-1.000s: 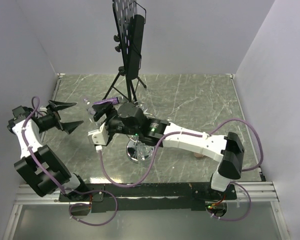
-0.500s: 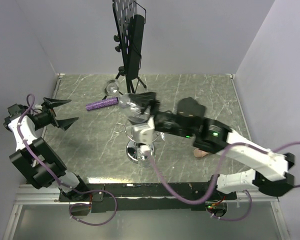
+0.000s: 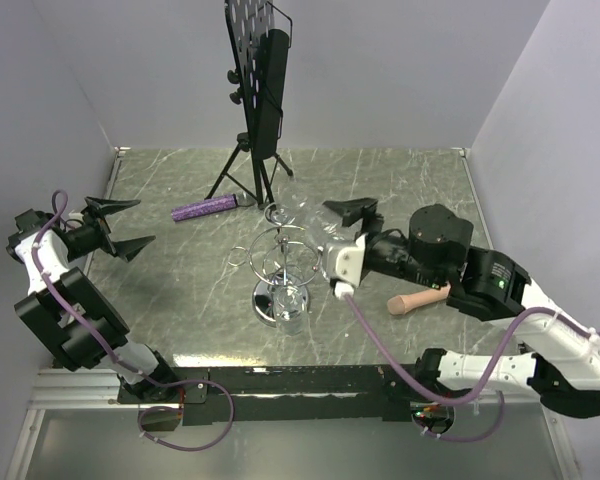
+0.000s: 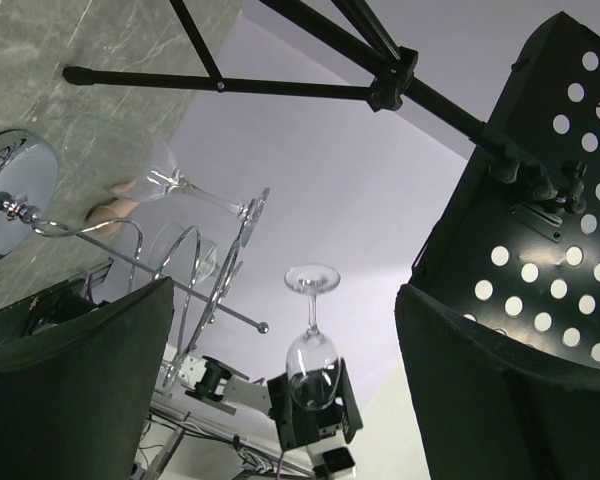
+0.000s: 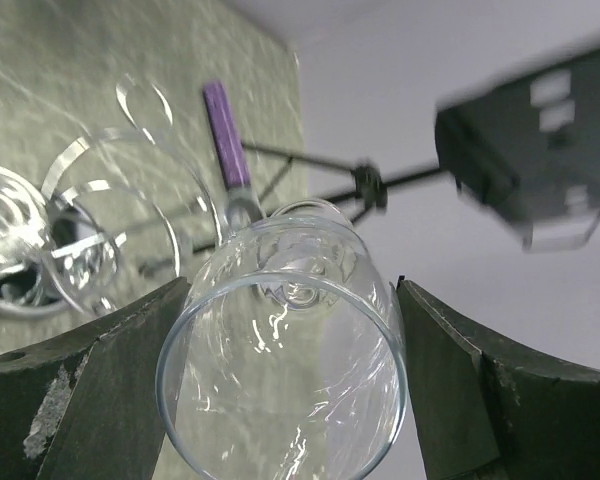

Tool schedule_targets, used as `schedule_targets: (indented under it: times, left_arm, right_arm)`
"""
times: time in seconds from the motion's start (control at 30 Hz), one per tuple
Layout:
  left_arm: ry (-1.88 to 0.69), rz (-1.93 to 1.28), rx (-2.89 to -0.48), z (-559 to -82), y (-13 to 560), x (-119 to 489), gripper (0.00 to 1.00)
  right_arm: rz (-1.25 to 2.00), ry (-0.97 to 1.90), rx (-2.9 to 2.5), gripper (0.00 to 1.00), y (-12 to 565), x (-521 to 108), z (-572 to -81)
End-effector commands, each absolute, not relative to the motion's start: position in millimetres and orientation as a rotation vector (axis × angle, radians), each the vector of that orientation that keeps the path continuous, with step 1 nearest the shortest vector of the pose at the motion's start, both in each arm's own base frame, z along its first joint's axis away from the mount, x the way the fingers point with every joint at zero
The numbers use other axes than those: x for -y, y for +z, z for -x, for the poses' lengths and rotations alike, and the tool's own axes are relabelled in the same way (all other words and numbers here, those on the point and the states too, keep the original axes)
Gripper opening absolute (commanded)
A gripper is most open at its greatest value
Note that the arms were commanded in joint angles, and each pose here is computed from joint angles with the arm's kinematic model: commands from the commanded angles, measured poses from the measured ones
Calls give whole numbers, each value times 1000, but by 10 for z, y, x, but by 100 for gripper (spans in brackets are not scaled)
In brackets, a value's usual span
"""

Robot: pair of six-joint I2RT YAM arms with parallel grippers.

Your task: Take the wine glass off the wine glass rack

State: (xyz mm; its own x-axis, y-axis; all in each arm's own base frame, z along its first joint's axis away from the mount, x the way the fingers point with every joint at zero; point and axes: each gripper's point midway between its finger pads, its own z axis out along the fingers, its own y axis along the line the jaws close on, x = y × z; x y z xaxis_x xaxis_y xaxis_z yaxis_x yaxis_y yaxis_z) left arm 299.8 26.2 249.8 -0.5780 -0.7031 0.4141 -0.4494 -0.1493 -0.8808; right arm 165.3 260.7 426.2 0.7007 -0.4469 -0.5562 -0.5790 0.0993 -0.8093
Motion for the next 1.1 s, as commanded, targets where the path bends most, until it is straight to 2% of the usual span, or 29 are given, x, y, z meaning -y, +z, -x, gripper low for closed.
schedule_targets:
  times: [0.0, 0.33, 0.53, 0.77, 1.07]
  left_arm:
    - [-1773, 1289, -1895, -3051, 2555, -333, 95]
    - [-1714, 1293, -1946, -3074, 2400, -371, 93]
    - [-1441, 1200, -2117, -3157, 2181, -538, 95]
    - [-1172, 924, -2371, -3174, 2014, -421, 95]
    - [-905, 568, -2381, -3348, 1980, -188, 100]
  right_arm:
    - [1313, 37, -998, 60, 4628, -2169, -1942]
    - [972, -24, -1338, 58, 4657, -1591, -2885]
    - [781, 46, -1578, 57, 4318, -1276, -3532]
    - [580, 108, -1753, 57, 3815, -847, -4179]
    - [429, 121, -1870, 57, 3208, -293, -4620]
